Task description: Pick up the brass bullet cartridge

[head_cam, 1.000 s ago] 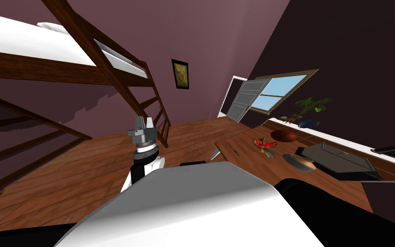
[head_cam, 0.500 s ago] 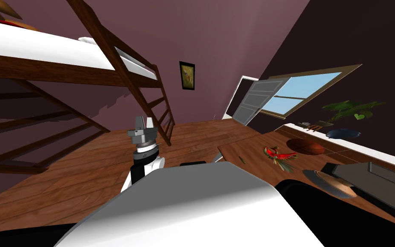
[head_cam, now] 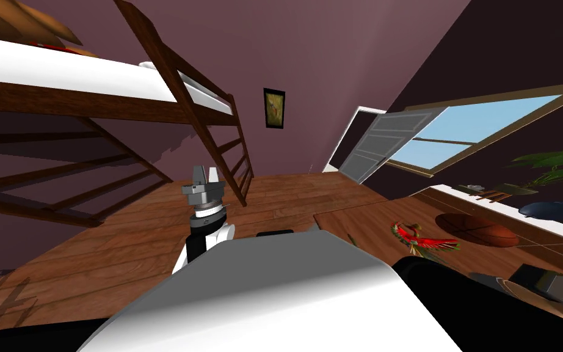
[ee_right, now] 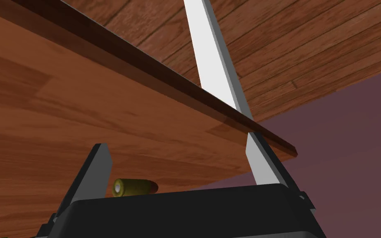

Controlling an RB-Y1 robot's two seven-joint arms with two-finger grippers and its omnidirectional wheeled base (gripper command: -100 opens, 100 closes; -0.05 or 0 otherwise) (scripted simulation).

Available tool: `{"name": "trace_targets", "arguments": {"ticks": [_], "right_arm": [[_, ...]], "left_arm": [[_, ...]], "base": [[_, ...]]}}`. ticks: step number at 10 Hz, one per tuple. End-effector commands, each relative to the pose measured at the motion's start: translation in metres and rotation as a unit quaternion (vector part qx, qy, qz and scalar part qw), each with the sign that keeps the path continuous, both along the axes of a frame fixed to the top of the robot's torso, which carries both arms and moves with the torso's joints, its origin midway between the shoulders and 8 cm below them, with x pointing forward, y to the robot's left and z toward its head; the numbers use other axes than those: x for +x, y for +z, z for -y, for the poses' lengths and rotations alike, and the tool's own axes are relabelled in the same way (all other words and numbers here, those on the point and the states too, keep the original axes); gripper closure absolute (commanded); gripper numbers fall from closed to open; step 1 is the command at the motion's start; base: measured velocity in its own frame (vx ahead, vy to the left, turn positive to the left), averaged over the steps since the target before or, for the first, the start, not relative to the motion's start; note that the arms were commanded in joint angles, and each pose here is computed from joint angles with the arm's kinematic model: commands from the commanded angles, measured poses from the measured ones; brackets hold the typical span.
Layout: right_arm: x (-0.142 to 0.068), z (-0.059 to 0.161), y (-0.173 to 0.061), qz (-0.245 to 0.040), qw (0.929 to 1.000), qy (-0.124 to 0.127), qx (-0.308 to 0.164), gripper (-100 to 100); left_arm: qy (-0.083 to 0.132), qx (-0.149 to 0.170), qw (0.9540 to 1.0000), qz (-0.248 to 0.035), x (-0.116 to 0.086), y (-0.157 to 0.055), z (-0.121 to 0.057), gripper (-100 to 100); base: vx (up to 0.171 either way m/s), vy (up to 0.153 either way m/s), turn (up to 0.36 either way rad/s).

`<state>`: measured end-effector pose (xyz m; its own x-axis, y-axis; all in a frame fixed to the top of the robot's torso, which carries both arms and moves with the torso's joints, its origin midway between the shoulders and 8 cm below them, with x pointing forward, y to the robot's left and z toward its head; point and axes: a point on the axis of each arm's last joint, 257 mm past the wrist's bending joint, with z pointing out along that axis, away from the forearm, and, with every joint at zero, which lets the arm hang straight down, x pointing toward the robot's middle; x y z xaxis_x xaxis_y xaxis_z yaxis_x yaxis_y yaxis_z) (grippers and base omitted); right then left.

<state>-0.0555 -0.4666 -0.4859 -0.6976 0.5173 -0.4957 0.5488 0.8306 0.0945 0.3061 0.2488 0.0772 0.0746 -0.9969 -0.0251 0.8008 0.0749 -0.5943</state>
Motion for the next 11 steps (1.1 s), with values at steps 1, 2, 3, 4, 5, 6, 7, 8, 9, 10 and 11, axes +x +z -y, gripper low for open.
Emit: {"name": "trace_targets", "arguments": {"ticks": [1, 2, 3, 4, 5, 6, 7, 8, 9, 10, 11], "right_arm": [[-0.024, 0.012, -0.004, -0.031, 0.9993, 0.018, -0.015, -100], [-0.026, 0.013, -0.004, -0.033, 0.9992, 0.017, -0.016, -100], [-0.047, 0.021, -0.005, -0.057, 0.9974, 0.033, -0.027, -100], [-0.066, 0.029, -0.005, -0.080, 0.9949, 0.049, -0.037, -100], [-0.066, 0.029, -0.005, -0.080, 0.9949, 0.049, -0.037, -100], [-0.083, 0.037, -0.005, -0.102, 0.9917, 0.064, -0.046, -100], [-0.098, 0.044, -0.004, -0.121, 0.9881, 0.079, -0.054, -100], [-0.098, 0.044, -0.004, -0.121, 0.9881, 0.079, -0.054, -100], [-0.112, 0.050, -0.002, -0.139, 0.9841, 0.093, -0.060, -100], [-0.124, 0.056, -0.001, -0.154, 0.9800, 0.107, -0.066, -100], [-0.135, 0.061, 0.001, -0.168, 0.9759, 0.120, -0.070, -100]], "left_arm": [[0.000, 0.000, 1.0000, 0.000, 0.000, 0.000, 0.000, 0], [0.000, 0.000, 1.0000, 0.000, 0.000, 0.000, 0.000, 0], [0.000, 0.000, 1.0000, 0.000, 0.000, 0.000, 0.000, 0], [0.000, 0.000, 1.0000, 0.000, 0.000, 0.000, 0.000, 0], [0.000, 0.000, 1.0000, 0.000, 0.000, 0.000, 0.000, 0], [0.000, 0.000, 1.0000, 0.000, 0.000, 0.000, 0.000, 0], [0.000, 0.000, 1.0000, 0.000, 0.000, 0.000, 0.000, 0], [0.000, 0.000, 1.0000, 0.000, 0.000, 0.000, 0.000, 0], [0.000, 0.000, 1.0000, 0.000, 0.000, 0.000, 0.000, 0], [0.000, 0.000, 1.0000, 0.000, 0.000, 0.000, 0.000, 0], [0.000, 0.000, 1.0000, 0.000, 0.000, 0.000, 0.000, 0]], "base": [[0.060, -0.044, 0.222], [0.053, -0.047, 0.119], [0.064, -0.041, 0.222], [0.091, -0.059, 0.294], [0.076, -0.062, 0.090], [0.082, -0.065, 0.208], [0.095, -0.091, 0.306], [0.074, -0.078, 0.066], [0.070, -0.053, 0.140], [0.080, -0.058, 0.226], [0.103, -0.075, 0.232]]}}
